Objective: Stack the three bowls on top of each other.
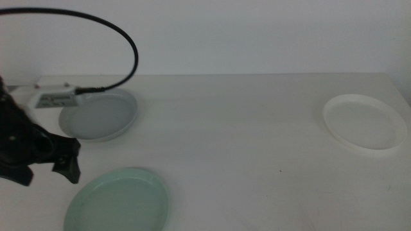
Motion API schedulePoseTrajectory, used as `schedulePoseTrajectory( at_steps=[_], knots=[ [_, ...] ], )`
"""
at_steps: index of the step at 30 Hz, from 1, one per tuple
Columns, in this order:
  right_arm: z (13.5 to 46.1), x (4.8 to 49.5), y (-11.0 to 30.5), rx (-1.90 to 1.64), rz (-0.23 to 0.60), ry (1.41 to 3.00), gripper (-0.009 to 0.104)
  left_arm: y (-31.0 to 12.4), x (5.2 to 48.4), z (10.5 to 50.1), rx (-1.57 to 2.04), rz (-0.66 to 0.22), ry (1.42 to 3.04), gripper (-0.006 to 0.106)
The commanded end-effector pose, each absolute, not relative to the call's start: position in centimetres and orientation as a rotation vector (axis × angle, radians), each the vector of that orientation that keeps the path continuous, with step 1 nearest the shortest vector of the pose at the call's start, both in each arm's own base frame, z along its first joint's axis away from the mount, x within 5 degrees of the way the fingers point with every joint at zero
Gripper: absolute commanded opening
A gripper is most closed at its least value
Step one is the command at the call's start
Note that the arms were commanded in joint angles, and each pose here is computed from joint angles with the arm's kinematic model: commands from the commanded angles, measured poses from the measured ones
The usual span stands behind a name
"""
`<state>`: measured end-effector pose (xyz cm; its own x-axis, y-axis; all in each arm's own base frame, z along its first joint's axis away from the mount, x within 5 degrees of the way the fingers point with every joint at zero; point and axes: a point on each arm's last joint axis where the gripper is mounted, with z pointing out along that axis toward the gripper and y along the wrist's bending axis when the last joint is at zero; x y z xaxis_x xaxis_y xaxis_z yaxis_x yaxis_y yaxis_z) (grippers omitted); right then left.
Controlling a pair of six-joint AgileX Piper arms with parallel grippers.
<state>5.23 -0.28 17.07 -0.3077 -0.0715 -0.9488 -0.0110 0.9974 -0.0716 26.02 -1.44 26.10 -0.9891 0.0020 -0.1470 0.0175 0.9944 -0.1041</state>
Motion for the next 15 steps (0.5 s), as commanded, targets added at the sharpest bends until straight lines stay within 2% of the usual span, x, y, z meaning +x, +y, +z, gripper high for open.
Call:
schedulePoseTrajectory(
  at_steps=[1, 7, 15],
  knots=[
    [17.9, 5.3, -0.3, -0.076, -0.079, 1.782, 0.045, -1.9, 27.0, 26.3, 0.034, -0.208, 2.943, 0.105],
    [17.9, 5.3, -0.3, -0.076, -0.079, 1.782, 0.045, -2.2, 28.0, 21.3, 0.023, -0.264, 2.961, 0.105],
    [17.9, 5.3, -0.3, -0.076, -0.079, 1.782, 0.045, -2.2, 27.9, 17.4, -0.002, -0.259, 3.014, 0.105]
  ],
)
